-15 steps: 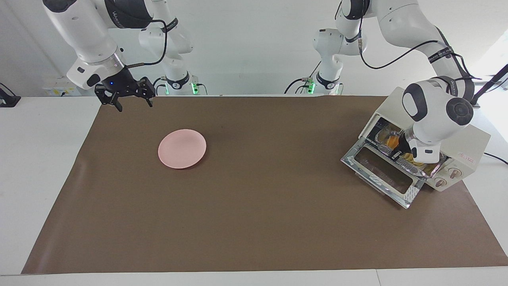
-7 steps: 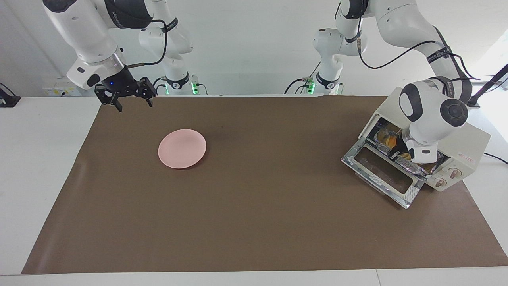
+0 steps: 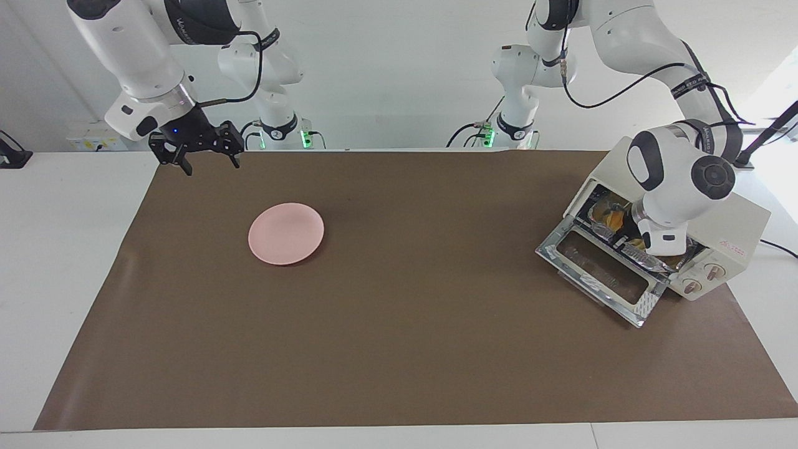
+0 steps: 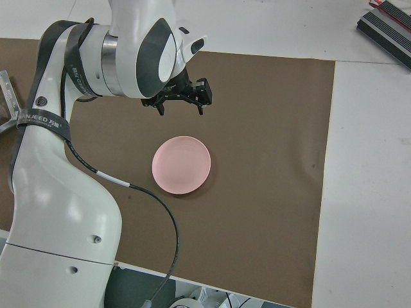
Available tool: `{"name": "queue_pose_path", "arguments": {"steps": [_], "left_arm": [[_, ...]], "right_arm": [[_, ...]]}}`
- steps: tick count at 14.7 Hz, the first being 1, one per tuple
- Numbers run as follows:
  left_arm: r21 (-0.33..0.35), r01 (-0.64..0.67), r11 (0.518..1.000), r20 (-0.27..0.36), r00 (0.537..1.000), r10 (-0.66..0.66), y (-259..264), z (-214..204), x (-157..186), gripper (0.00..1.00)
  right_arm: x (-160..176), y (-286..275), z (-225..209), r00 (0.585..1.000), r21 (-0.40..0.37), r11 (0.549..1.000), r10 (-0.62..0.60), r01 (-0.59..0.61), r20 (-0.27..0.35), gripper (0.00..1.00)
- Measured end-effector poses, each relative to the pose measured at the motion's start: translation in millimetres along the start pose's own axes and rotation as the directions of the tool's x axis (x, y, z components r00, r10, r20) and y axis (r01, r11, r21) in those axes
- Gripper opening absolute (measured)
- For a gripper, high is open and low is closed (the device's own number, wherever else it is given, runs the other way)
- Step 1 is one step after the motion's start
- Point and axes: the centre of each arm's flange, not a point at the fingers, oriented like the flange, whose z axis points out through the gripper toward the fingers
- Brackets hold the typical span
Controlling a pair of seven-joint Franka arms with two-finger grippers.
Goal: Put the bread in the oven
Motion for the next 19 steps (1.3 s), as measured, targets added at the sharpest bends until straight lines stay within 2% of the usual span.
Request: {"name": "queue_pose_path", "arguments": {"steps": [2, 4, 6, 8, 9, 11, 14, 19], "left_arm": [[-0.001, -0.007, 1.0, -0.002, 1.0, 0.007, 1.6, -0.3, -0.8, 0.26], [-0.006, -0.011, 1.0, -0.007, 1.0, 0.011, 1.3, -2.8, -1.0, 0.49], [-0.019, -0.028, 0.999, -0.027, 0.999, 0.028, 2.4, -8.5, 0.7, 0.73], [-0.039, -0.044, 0.998, -0.06, 0.997, 0.041, 4.7, -20.9, 3.4, 0.93], [-0.049, -0.048, 0.998, -0.077, 0.996, 0.045, 5.9, -30.3, 4.4, 1.0], [-0.064, -0.059, 0.996, -0.102, 0.993, 0.052, 2.0, -49.4, 5.1, 1.0], [-0.077, -0.083, 0.994, -0.101, 0.992, 0.075, -6.8, -82.1, -7.3, 1.0], [-0.095, -0.252, 0.963, -0.081, 0.966, 0.245, -36.1, -138.5, -47.6, 1.0]], "right_arm": [[0.0, 0.0, 0.0, 1.0, 0.0, 1.0, 0.0, 0.0, 0.0, 1.0], [0.0, 0.0, 0.0, 1.0, 0.0, 1.0, 0.0, 0.0, 0.0, 1.0], [0.0, 0.0, 0.0, 1.0, 0.0, 1.0, 0.0, 0.0, 0.0, 1.0], [0.0, 0.0, 0.0, 1.0, 0.0, 1.0, 0.0, 0.0, 0.0, 1.0], [0.0, 0.0, 0.0, 1.0, 0.0, 1.0, 0.0, 0.0, 0.0, 1.0], [0.0, 0.0, 0.0, 1.0, 0.0, 1.0, 0.0, 0.0, 0.0, 1.0], [0.0, -0.1, 0.0, 1.0, 0.0, 1.0, 0.0, 0.0, 0.0, 1.0], [0.0, 0.0, 0.0, 1.0, 0.0, 1.0, 0.0, 0.0, 0.0, 1.0]]}}
